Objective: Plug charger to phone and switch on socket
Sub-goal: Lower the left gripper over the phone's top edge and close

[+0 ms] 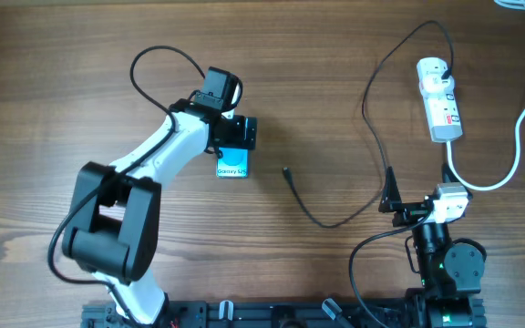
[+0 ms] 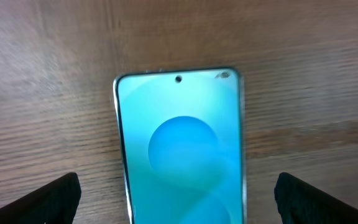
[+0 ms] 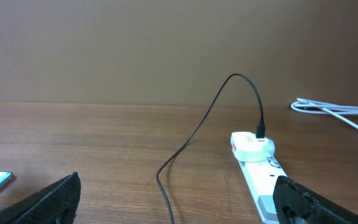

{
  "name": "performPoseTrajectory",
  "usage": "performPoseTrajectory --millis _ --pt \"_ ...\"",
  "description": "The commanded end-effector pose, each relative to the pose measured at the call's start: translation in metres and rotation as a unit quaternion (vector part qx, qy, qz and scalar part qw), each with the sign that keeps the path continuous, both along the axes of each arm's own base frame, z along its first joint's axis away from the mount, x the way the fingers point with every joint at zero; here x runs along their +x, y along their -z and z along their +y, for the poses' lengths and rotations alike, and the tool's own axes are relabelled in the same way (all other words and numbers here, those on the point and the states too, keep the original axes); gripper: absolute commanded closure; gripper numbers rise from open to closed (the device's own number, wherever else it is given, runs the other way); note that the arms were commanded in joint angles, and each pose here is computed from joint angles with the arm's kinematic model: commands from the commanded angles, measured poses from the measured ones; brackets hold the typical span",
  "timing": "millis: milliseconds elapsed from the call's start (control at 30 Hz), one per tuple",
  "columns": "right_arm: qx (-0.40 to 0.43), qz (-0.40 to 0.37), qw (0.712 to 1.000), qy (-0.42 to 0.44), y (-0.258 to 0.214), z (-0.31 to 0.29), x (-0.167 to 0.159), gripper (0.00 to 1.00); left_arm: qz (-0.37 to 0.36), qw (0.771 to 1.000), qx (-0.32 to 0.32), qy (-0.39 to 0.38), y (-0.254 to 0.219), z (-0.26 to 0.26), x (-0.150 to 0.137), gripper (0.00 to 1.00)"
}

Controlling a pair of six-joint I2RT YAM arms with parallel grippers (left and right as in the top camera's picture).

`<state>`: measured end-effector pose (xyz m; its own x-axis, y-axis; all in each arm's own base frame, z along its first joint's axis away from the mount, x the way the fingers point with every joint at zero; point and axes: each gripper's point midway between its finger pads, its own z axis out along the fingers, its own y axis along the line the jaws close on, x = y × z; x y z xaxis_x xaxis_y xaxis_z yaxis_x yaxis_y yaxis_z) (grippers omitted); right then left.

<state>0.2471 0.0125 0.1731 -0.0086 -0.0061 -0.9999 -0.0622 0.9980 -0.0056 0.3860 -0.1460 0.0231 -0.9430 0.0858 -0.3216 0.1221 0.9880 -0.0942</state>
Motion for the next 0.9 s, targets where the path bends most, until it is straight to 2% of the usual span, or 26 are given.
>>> performPoseTrajectory --millis 0,400,633,867 --pt "-0.007 -0.006 1.000 -0.006 -0.002 0.002 -0.001 0.00 0.018 1.000 0.006 -0.013 0.016 -0.001 -0.002 0.00" --pt "-0.007 -0.006 1.000 -0.006 -0.002 0.002 -0.001 0.00 0.078 0.997 0.030 -0.005 0.042 0.001 -0.027 0.00" --pt "-0.007 -0.006 1.000 -0.006 -0.002 0.002 -0.001 0.00 0.078 0.996 0.037 0.009 0.044 0.002 -0.027 0.00" --pt "-0.007 -0.006 1.000 -0.006 -0.002 0.002 -0.001 0.00 0.106 0.993 0.040 0.013 0.068 0.000 -0.036 0.02"
